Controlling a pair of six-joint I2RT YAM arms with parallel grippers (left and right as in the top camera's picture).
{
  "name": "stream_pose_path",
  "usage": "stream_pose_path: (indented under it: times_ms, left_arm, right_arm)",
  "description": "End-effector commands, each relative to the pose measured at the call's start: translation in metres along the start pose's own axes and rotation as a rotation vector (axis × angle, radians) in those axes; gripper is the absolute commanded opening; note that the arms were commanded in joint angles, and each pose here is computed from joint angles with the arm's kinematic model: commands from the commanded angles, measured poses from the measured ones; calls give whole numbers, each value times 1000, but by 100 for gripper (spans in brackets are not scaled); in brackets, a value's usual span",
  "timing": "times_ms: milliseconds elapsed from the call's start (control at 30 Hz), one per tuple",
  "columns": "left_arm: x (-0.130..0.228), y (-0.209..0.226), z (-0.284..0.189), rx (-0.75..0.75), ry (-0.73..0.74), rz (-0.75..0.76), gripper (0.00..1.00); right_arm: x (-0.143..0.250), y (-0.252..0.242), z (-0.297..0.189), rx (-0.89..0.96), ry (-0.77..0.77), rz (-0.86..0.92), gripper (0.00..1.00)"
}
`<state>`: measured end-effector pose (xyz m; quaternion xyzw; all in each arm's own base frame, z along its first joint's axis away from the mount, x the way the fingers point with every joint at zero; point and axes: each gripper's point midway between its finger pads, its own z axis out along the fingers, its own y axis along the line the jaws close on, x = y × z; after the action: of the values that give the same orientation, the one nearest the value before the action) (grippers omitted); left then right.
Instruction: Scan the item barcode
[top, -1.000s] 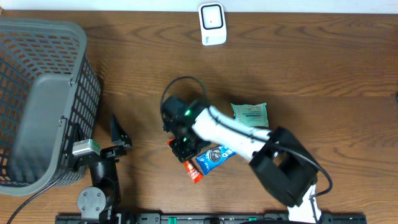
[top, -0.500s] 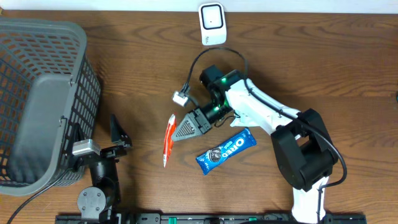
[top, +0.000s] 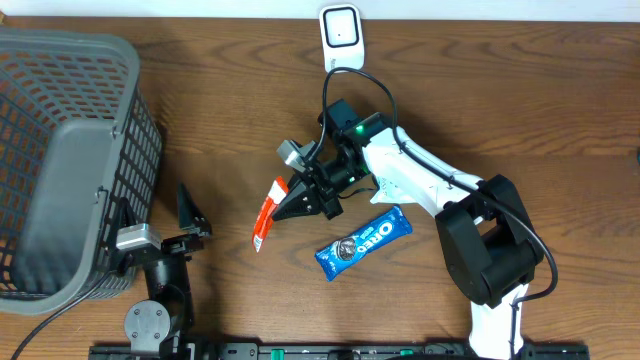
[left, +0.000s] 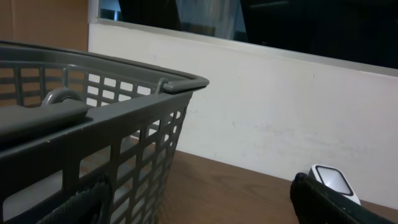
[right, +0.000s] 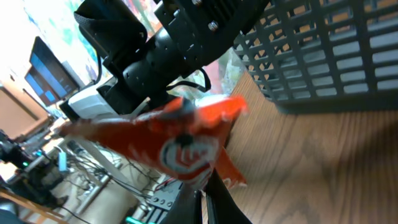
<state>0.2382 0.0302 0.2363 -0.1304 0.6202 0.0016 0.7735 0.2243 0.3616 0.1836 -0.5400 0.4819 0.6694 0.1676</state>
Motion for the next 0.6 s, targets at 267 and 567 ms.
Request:
stream_pose_path:
  times_ms: [267,567]
  left_arm:
    - [-2,0,0,3,-8,-10,92]
    - [-2,0,0,3,-8,-10,92]
  right_arm:
    - [-19,7,0,-21,-32,29,1]
    - [42,-58,-16,419,286,462,88]
